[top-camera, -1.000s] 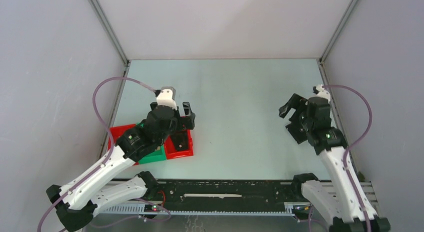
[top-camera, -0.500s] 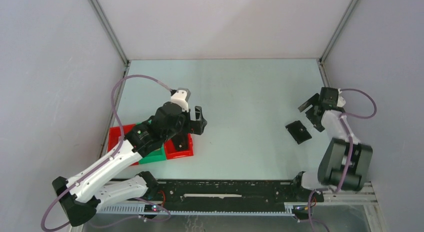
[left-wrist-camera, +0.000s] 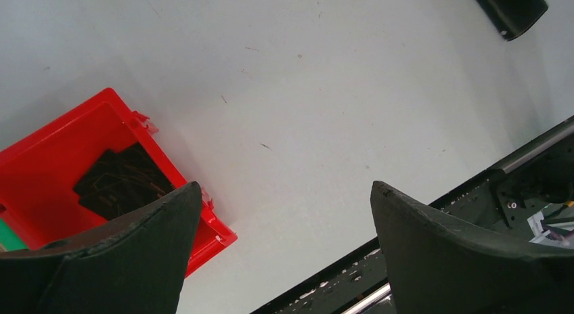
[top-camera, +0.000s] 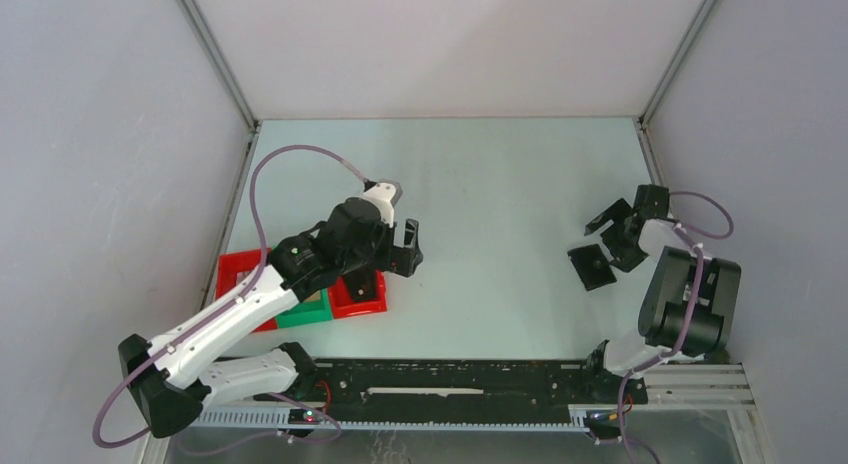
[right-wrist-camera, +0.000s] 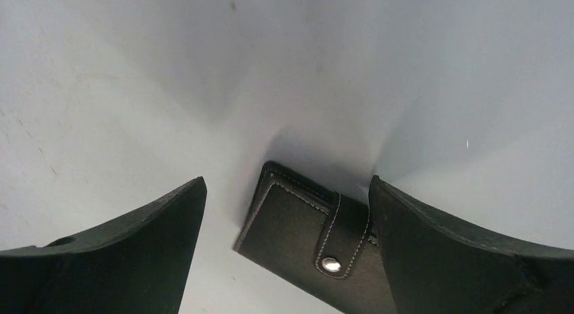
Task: Take the credit cards out of the card holder
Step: Move the card holder to the center of the board.
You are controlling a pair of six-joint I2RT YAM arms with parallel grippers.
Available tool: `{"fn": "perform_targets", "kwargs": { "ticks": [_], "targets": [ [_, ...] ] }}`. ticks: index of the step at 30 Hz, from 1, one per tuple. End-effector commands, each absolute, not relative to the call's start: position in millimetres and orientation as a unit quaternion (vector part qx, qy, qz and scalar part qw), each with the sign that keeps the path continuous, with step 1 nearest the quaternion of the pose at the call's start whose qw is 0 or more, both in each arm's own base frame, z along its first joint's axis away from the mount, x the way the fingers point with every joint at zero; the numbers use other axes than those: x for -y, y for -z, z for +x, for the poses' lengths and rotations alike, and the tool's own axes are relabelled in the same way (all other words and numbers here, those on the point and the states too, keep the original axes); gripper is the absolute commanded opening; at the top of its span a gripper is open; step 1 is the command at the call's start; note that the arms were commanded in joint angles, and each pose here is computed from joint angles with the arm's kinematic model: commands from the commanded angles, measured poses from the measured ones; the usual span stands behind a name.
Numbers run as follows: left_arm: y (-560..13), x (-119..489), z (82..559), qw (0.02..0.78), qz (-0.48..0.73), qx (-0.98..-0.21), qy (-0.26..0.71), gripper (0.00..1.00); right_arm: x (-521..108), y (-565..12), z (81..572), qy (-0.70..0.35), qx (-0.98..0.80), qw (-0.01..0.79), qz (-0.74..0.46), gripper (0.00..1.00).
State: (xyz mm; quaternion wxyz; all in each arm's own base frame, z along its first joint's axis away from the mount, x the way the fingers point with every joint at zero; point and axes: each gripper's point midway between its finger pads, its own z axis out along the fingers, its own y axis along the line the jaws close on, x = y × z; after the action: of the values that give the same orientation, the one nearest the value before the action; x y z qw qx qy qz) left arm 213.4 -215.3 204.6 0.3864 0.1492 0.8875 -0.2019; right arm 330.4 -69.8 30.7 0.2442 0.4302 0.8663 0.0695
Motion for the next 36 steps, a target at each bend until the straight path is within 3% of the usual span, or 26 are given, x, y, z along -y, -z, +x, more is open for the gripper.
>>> {"fn": "perform_targets", "kwargs": {
  "ticks": [1,15,19,26,36],
  "targets": [
    [-234.0,221.4,219.5,0.413,0.176,-0.868,0.211,1.0,32.5,-38.3,304.2,-0.106,-0.881,0.224,0.404,1.0],
    [-220.1,216.3,219.2,0.407,0.186,-0.873,0.193,1.0,-14.8,-15.8,264.8,0.06,-0.965,0.147,0.21,1.0],
    [-215.6,213.0,217.1,0.405,0.182,-0.876,0.19,1.0,-32.2,-13.6,268.1,0.05,-0.972,0.143,0.178,0.99],
    [-206.4,204.4,220.0,0.4,0.163,-0.887,0.165,1.0,-82.9,-26.2,277.3,-0.015,-0.979,0.158,0.131,0.83],
    [-197.4,201.1,228.9,0.393,0.156,-0.896,0.133,1.0,-197.8,-37.6,261.1,-0.142,-0.978,0.142,0.055,0.85]
  ]
}}
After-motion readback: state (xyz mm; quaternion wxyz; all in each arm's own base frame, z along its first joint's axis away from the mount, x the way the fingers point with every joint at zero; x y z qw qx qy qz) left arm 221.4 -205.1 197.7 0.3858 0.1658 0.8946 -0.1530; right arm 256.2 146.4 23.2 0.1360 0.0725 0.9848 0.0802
